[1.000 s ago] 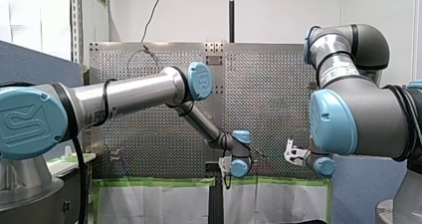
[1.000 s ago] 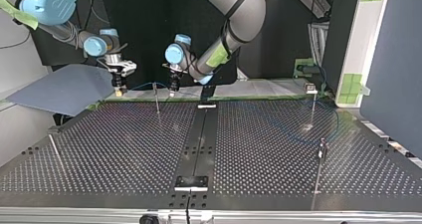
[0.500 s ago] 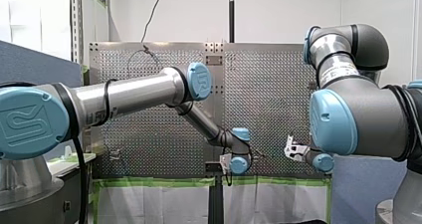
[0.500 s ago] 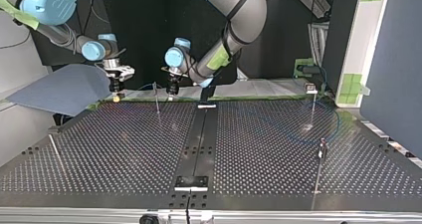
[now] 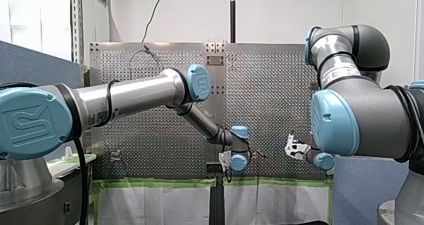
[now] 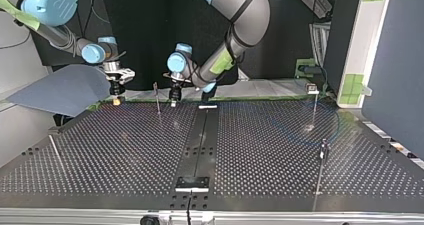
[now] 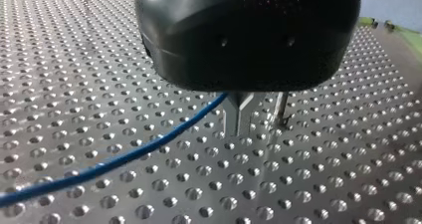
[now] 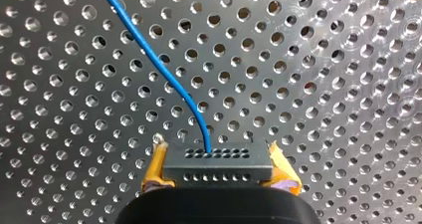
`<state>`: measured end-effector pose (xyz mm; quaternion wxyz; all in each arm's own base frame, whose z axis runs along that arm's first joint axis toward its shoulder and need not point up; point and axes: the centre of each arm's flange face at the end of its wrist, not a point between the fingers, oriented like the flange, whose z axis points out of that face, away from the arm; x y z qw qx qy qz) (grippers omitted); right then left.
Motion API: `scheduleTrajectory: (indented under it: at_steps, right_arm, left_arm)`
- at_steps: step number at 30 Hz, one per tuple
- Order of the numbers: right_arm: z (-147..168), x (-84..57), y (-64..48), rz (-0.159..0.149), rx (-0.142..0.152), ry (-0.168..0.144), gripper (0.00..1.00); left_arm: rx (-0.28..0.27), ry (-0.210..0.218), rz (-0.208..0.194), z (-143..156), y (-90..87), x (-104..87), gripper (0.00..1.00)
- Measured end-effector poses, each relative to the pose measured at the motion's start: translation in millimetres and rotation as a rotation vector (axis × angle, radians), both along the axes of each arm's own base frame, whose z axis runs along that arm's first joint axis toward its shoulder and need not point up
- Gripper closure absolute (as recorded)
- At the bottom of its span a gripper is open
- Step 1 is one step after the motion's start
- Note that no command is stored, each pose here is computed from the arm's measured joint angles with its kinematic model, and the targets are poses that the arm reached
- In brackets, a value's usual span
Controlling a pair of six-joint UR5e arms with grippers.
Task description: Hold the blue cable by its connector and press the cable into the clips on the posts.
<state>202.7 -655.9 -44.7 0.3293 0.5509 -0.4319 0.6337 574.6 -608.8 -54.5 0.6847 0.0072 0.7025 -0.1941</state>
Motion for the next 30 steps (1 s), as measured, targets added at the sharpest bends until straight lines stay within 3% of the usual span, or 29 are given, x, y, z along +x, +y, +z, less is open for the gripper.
scheduleTrajectory:
  at_steps: [10,11,12,13,14,17,22,26,30]
  right_arm:
    - [-0.7,3.7,1.2,0.006,0.002,0.001,1.0]
    - [-0.8,4.4,1.4,0.008,0.002,0.001,1.0]
    - [-0.8,5.2,1.7,0.01,0.002,0.001,1.0]
    - [-0.9,6.2,2.1,0.014,0.002,0.001,1.0]
    - [-1.2,6.8,2.4,0.016,0.003,0.001,1.0]
    - [-1.6,8.5,3.1,0.02,0.004,0.001,1.0]
    - [-1.9,10.9,4.0,0.025,0.005,0.0,1.0]
    - [-2.6,12.1,4.7,0.026,0.007,0.001,1.0]
    - [-3.0,13.7,5.5,0.028,0.009,0.001,1.0]
  left_arm:
    - [0.013,0.01,0.009,-4.6,3.9,-1.7,1.0]
    - [0.014,0.011,0.009,-5.2,4.3,-2.0,0.54]
    - [0.016,0.012,0.009,-5.8,4.5,-2.4,0.54]
    - [0.018,0.012,0.007,-6.7,4.7,-3.1,0.34]
    - [0.024,0.01,0.001,-8.7,5.0,-4.7,0.25]
    - [0.047,0.006,-0.017,-16.6,6.1,-10.9,0.17]
    - [0.105,0.022,-0.051,-32.4,10.4,-23.8,0.14]
    - [0.157,0.04,-0.077,-37.8,9.9,-32.8,0.02]
    - [0.202,0.055,-0.106,-38.2,7.6,-40.1,0.02]
